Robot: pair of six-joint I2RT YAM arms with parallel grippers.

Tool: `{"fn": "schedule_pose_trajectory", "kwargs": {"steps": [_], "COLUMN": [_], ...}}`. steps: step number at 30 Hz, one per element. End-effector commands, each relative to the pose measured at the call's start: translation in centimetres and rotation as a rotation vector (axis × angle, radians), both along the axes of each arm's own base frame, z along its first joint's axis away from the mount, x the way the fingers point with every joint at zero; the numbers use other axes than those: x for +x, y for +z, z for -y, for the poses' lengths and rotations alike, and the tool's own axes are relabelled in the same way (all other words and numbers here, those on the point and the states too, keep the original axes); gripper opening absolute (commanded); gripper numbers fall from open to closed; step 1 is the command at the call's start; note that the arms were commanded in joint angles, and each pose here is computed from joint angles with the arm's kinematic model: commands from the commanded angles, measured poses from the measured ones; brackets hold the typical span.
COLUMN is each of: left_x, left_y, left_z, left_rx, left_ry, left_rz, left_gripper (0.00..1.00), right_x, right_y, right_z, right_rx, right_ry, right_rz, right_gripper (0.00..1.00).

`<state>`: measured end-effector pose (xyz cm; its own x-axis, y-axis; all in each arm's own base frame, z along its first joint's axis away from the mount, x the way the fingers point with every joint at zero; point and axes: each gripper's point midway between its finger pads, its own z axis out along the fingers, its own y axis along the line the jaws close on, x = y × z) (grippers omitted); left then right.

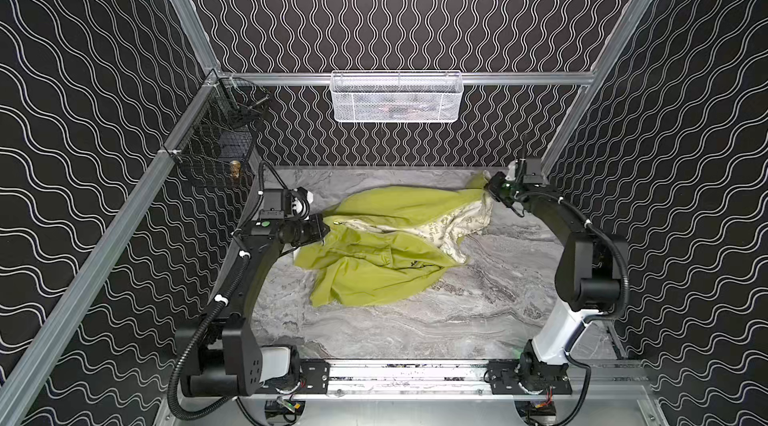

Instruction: Zip up the jacket

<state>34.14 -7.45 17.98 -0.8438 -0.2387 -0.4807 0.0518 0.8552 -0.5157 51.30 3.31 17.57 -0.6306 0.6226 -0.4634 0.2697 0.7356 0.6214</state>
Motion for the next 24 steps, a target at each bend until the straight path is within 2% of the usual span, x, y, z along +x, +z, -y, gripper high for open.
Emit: {"fn": "schedule_pose_trajectory", "kwargs": {"steps": [1, 8, 11, 22, 24], "left_x": [0.2, 0.7, 0.9, 2.2, 2.6], "left_y": [0.2, 1.1, 1.2, 0.2, 0.1], "left_z": [-0.6, -0.1, 0.2, -0.1, -0.2], "left_rx": [0.016, -0.019, -0.038, -0.026, -0.022], "left_ry": [-0.016, -0.038, -0.045, -0.037, -0.034], "left_rz": [0.015, 0.044, 0.047, 0.019, 0.015], "left_gripper": [0.0, 0.0, 0.0, 0.0, 0.0], "right_x": [-1.3, -3.8, -3.8, -1.5, -1.2], "right_y": [2.0, 7.2, 7.4, -3.5, -4.8], "right_z": [2.0, 4.4, 4.1, 3.2, 3.2], "right_rx": [-0.012, -0.061, -0.045, 0.013, 0.014], "right_ry": [-0.043, -0.101, -0.091, -0.037, -0.025], "right_rz": [0.021, 0.104, 0.116, -0.102, -0.135], "right_gripper": [0.0, 0.0, 0.0, 0.0, 0.07]}}
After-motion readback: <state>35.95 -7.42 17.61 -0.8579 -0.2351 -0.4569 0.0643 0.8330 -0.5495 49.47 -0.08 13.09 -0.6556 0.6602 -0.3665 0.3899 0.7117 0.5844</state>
